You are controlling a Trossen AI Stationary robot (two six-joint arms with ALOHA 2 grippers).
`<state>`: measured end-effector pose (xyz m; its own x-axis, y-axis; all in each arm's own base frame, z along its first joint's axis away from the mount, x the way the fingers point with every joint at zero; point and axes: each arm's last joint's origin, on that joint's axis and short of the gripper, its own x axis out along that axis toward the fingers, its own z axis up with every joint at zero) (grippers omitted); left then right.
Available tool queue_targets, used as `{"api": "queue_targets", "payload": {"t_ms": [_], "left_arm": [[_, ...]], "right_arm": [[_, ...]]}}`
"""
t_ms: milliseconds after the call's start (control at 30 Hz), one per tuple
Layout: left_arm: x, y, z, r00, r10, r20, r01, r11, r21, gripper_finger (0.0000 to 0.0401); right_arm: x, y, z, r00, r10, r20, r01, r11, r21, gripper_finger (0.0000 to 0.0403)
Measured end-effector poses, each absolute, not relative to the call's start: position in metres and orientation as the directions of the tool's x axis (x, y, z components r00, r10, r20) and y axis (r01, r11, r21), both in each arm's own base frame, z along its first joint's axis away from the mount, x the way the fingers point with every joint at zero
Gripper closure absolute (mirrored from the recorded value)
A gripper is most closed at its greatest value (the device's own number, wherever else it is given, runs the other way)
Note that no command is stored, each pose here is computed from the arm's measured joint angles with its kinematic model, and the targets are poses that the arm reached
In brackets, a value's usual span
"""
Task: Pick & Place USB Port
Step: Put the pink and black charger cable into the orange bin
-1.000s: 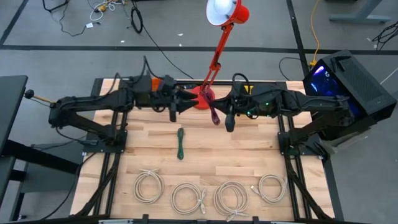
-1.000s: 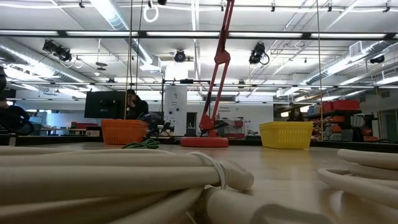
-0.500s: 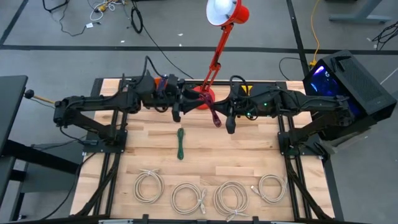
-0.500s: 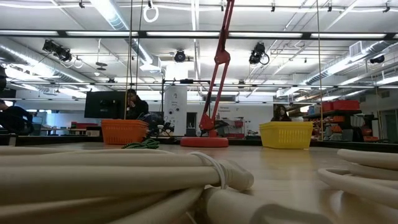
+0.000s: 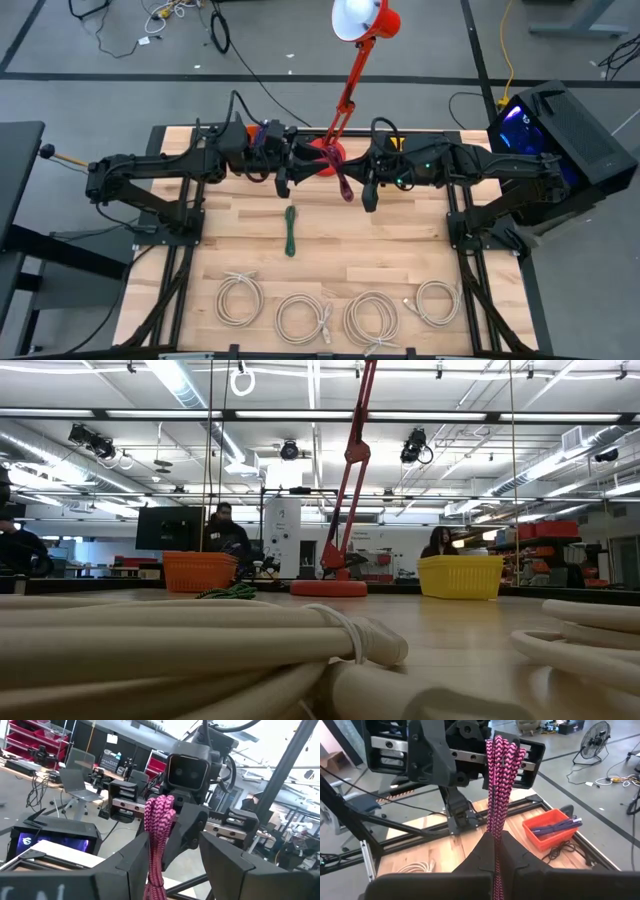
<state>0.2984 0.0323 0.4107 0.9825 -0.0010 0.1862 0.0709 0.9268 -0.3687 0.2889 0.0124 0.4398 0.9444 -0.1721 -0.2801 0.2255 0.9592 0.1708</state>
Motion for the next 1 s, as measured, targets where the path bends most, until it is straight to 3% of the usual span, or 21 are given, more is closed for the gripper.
{"api": "queue_targets", "payload": {"t_ms": [467,567,733,1000], "left_arm": [[0.2983,0.0346,0.4106,0.980,0.065,0.186,0.011,0.925,-0.379,0.0230],[0.2983,0.0348,0.4107,0.980,0.070,0.187,0.004,0.930,-0.367,0.0264],[0.2982,0.0340,0.4115,0.980,0.045,0.195,0.025,0.940,-0.341,0.0384],[0.2984,0.0365,0.4103,0.980,0.075,0.186,-0.011,0.947,-0.322,0.0394]], "right_arm": [[0.2899,0.0138,0.4420,0.957,-0.129,-0.259,0.176,0.970,0.168,0.0403],[0.2898,0.0138,0.4419,0.957,-0.130,-0.260,0.177,0.970,0.167,0.0403],[0.2901,0.0138,0.4415,0.956,-0.130,-0.262,0.177,0.970,0.166,0.0403],[0.2897,0.0121,0.4401,0.951,-0.139,-0.277,0.180,0.975,0.129,0.0387]]}}
